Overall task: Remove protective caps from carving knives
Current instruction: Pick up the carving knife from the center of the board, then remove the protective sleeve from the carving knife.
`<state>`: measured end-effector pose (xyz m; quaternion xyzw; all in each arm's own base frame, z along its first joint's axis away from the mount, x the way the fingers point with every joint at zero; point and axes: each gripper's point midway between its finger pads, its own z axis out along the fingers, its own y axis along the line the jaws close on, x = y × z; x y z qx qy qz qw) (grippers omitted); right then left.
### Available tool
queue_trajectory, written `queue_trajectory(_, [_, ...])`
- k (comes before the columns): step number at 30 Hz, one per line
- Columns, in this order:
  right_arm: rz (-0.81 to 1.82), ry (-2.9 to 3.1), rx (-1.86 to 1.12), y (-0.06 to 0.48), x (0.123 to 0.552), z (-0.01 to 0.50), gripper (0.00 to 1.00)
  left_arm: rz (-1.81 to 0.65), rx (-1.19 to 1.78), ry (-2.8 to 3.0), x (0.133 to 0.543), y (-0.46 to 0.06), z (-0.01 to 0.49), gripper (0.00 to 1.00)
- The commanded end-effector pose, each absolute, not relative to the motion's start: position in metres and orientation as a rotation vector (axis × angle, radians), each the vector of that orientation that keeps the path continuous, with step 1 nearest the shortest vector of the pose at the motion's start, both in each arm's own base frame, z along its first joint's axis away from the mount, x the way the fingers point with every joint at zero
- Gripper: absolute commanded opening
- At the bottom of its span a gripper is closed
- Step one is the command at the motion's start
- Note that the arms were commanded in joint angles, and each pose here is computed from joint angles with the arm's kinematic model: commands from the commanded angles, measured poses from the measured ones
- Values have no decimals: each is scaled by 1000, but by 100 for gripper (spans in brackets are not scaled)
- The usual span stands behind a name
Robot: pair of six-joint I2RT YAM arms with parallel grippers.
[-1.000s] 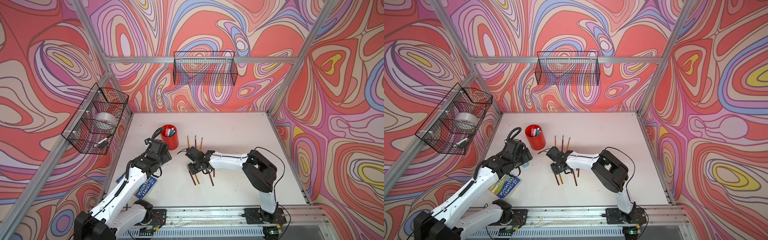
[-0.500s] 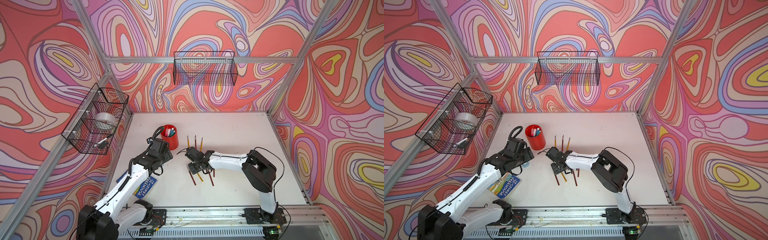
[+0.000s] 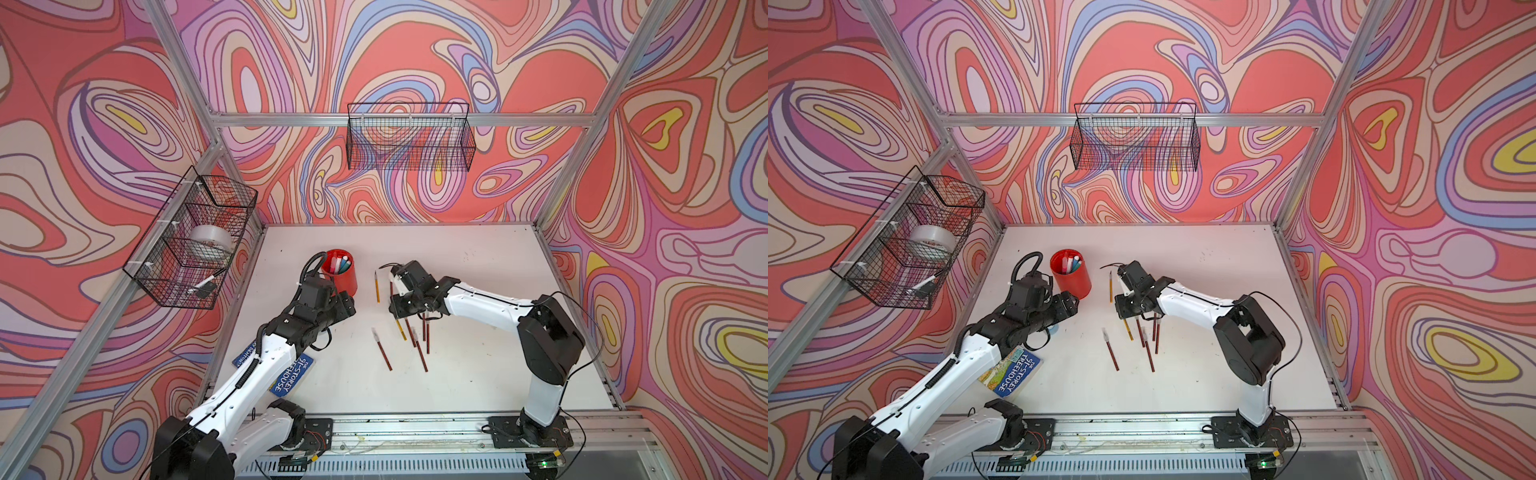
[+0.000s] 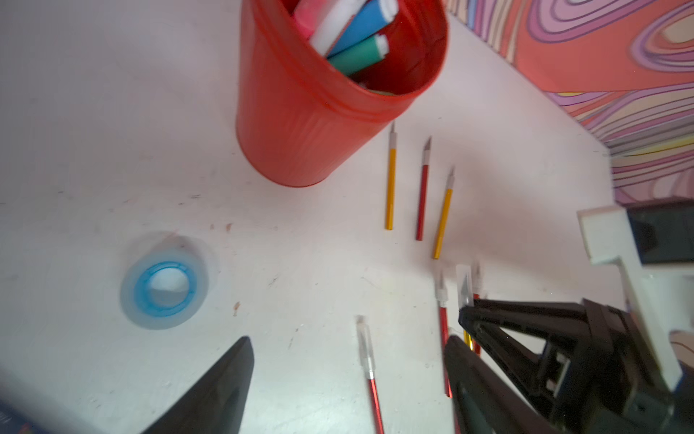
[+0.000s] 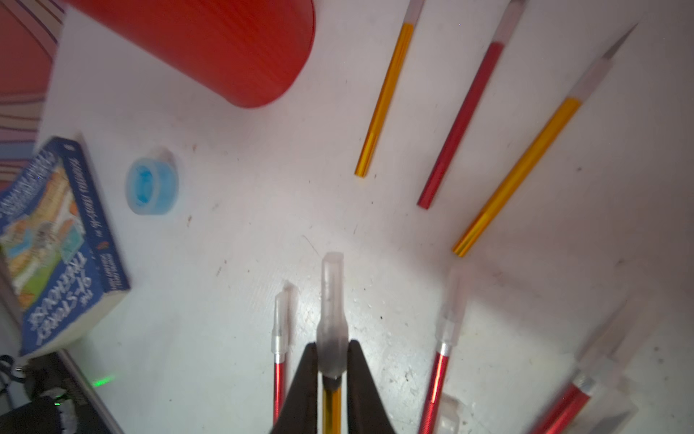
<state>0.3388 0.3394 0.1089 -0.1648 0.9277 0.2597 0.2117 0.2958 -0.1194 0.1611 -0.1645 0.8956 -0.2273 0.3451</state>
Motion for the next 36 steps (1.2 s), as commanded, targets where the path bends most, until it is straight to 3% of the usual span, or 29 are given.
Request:
queue_trajectory(1, [970, 2478, -383, 343, 354, 151, 0, -849, -278, 2209, 301, -158, 189, 82])
queue_trajectory(9, [1256, 2312, -306, 339, 370, 209, 0, -1005, 30, 2236, 302, -238, 202, 82])
queue_trajectory(16, [1279, 2277, -294, 336, 366, 222, 0, -1118, 63, 2239, 324, -271, 203, 79])
queue_trajectory(21, [1299, 2278, -293, 336, 363, 224, 0, -1188, 80, 2228, 333, -286, 207, 63])
queue_trajectory(29, [1255, 2272, -302, 335, 369, 225, 0, -1199, 70, 2230, 340, -292, 205, 17])
queue_trajectory(33, [1247, 2279, -301, 335, 370, 221, 0, -1178, 58, 2243, 340, -289, 202, 3])
queue_trajectory(36, [1244, 2282, -302, 335, 370, 219, 15, -1167, 54, 2244, 339, -287, 203, 0])
